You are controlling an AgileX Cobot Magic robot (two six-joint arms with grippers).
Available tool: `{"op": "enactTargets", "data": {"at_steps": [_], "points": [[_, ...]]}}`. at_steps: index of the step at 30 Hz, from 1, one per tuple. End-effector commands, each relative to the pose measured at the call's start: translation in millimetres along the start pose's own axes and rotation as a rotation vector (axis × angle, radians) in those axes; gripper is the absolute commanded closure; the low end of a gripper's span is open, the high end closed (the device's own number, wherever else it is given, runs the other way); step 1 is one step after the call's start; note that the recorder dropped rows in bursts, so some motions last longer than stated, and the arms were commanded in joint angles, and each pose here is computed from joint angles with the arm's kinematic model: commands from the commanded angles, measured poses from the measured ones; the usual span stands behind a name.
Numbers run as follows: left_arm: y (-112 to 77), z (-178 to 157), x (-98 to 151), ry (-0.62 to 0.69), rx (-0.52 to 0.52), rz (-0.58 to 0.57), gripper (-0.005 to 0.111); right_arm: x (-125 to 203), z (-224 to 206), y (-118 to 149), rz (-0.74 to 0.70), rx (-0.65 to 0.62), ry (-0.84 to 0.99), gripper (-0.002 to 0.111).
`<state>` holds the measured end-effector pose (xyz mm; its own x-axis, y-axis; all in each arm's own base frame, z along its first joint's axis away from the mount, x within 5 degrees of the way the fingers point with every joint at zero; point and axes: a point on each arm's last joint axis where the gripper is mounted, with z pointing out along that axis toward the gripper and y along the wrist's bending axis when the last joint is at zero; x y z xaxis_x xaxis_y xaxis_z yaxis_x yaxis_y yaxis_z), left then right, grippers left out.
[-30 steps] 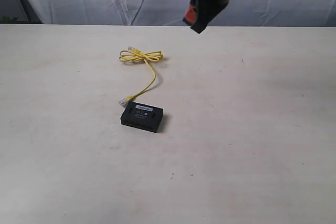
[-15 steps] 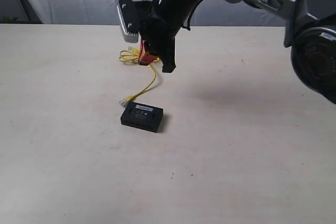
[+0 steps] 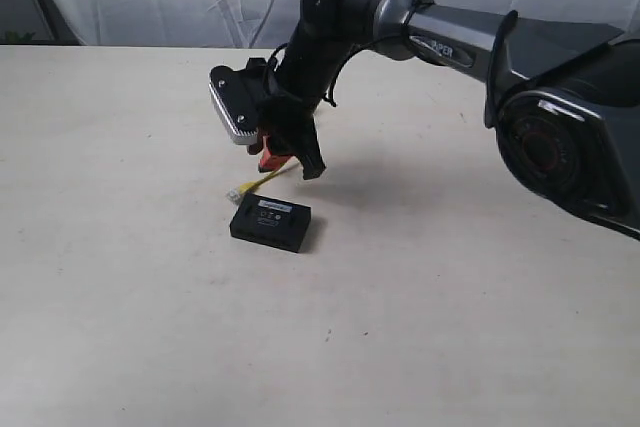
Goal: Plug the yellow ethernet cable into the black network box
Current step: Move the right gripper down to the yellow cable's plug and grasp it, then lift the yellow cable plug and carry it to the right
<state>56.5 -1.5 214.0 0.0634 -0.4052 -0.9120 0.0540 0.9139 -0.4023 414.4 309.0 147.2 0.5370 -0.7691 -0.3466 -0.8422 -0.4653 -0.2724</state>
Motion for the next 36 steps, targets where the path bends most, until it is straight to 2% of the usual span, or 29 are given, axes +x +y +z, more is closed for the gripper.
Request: {"op": "enactTargets", "data": {"at_steps": [1, 24, 26, 29, 32, 36], "points": [[0.6, -0.4, 1.3, -0.001, -0.001, -0.010, 0.107, -1.8, 6.6, -0.2, -0.033, 0.004, -0.037, 0.067], [0.6, -0.4, 1.3, -0.001, -0.001, -0.010, 0.107, 8.9, 42.8, 5.1, -0.054, -0.004, -0.068, 0.068], [0.6, -0.4, 1.3, -0.001, -0.001, -0.010, 0.107, 10.1, 45.9, 6.2, -0.051, -0.010, -0.068, 0.073], [0.6, -0.4, 1.3, -0.001, -0.001, -0.010, 0.107, 11.5, 48.2, 7.1, -0.053, -0.016, -0.062, 0.088], [0.6, -0.4, 1.3, -0.001, -0.001, -0.010, 0.107, 11.3, 47.4, 6.7, -0.055, -0.013, -0.060, 0.109], [0.6, -0.4, 1.3, -0.001, -0.001, -0.010, 0.107, 10.7, 45.6, 5.6, -0.056, -0.005, -0.060, 0.109]]}}
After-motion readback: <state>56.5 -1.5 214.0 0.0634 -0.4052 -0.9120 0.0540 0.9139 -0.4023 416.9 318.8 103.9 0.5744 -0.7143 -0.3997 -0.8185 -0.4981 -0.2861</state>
